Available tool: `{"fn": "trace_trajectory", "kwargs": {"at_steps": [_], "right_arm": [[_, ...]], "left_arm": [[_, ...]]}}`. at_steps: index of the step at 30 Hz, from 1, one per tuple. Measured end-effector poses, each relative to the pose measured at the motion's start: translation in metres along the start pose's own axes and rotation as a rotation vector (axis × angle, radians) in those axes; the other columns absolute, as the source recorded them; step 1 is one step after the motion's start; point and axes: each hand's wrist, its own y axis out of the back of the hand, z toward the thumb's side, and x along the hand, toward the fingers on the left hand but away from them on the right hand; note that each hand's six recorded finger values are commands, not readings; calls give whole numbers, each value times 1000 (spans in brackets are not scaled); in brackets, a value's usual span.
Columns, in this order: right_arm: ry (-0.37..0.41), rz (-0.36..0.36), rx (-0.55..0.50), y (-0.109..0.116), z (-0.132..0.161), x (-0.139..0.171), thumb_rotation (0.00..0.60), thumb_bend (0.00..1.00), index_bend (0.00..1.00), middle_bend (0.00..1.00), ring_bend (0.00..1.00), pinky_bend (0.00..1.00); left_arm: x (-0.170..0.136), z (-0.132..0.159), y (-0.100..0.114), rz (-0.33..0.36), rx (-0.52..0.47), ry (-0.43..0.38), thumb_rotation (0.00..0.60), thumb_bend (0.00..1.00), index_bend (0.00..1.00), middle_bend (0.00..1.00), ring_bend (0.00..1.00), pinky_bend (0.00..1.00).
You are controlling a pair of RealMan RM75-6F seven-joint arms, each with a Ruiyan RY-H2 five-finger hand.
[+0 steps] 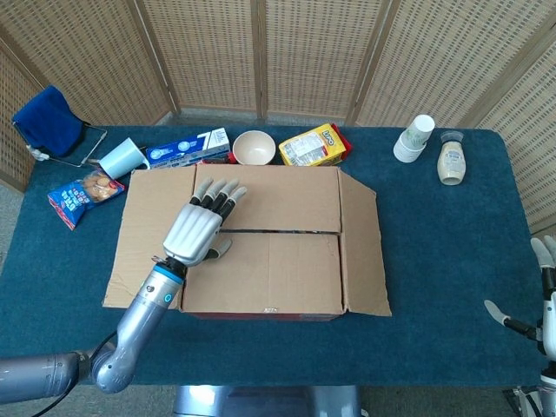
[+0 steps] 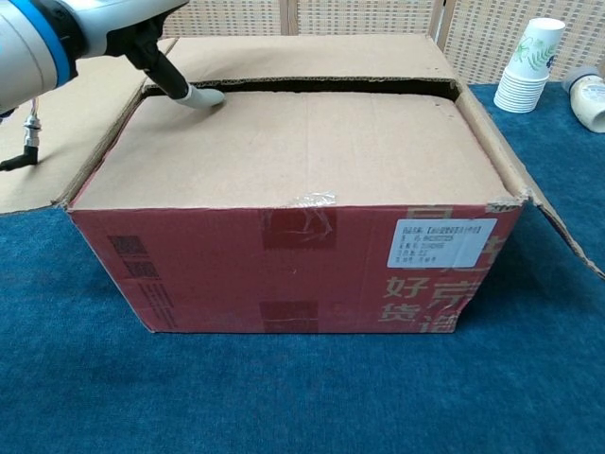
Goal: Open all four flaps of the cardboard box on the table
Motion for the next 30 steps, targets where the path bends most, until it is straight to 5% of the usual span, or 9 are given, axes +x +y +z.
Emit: {"fn": "trace_trajectory", "kwargs": {"at_steps": [16,30], "right_arm": [[4,-5,-13,3,0,1,600,0,11,0,0,0],[1,5,-18,2,-2,0,600,0,11,0,0,0]], "left_arm": [[33,-5,10,45,37,41,600,134,3,0,0,0],[65,-24,70,189,134,86,600,134,16,0,0,0]]}}
